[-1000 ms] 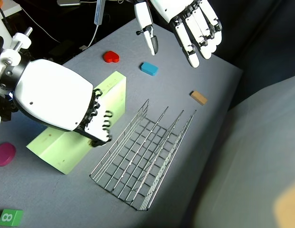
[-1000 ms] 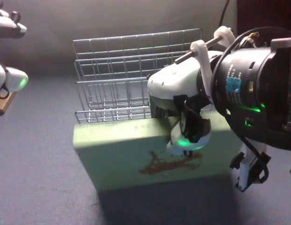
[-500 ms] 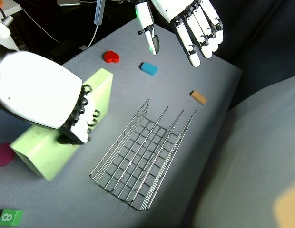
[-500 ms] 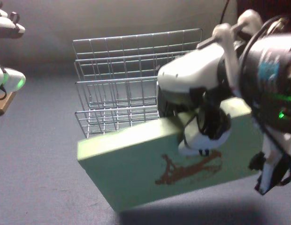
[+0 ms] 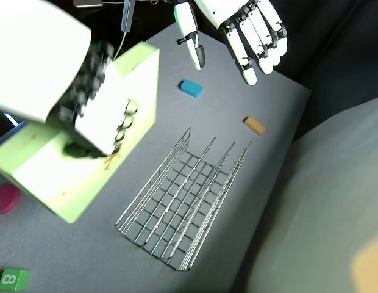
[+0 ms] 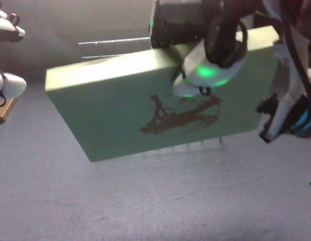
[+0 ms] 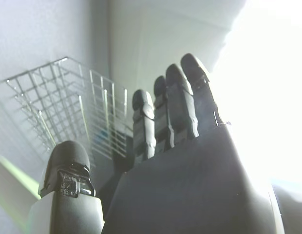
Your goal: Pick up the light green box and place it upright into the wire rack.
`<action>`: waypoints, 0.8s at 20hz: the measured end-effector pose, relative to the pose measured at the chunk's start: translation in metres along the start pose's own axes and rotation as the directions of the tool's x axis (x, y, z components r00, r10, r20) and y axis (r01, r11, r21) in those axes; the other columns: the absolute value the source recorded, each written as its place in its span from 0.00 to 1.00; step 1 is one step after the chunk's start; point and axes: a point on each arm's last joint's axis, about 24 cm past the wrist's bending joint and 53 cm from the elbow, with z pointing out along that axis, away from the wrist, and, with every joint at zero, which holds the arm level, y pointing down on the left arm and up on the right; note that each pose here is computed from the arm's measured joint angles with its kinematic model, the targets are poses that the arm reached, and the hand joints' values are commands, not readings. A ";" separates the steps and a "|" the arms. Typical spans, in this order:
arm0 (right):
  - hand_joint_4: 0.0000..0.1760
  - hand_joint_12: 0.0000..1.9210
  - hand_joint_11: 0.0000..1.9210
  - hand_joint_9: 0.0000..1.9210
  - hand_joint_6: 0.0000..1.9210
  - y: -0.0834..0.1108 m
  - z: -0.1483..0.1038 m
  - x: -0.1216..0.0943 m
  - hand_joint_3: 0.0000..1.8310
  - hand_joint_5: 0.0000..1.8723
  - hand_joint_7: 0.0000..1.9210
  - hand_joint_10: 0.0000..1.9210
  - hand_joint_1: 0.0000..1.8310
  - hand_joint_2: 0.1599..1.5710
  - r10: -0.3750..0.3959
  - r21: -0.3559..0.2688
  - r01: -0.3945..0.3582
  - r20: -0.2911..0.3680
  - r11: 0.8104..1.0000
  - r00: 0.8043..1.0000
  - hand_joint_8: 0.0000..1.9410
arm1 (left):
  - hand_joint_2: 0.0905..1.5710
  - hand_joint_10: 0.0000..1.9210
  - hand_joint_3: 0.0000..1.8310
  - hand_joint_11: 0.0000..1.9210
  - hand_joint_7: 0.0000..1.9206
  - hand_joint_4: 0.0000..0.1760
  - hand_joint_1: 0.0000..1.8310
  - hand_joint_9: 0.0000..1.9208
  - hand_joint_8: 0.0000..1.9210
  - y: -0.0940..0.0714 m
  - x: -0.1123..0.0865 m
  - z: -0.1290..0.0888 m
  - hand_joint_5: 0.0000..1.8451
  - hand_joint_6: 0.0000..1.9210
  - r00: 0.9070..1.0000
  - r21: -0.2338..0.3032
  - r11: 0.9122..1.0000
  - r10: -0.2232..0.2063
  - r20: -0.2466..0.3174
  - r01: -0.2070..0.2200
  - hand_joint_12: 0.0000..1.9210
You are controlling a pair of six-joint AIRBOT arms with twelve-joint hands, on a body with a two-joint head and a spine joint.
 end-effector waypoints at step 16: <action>0.00 0.76 0.37 0.44 0.53 0.020 0.060 -0.040 0.00 0.45 0.48 0.74 0.74 0.71 0.011 -0.020 -0.008 0.128 1.000 0.992 0.56 | 0.79 0.00 0.00 0.00 0.11 0.37 0.07 0.10 0.00 0.002 -0.002 0.000 0.14 0.00 1.000 -0.009 0.999 0.031 0.002 -0.031 0.28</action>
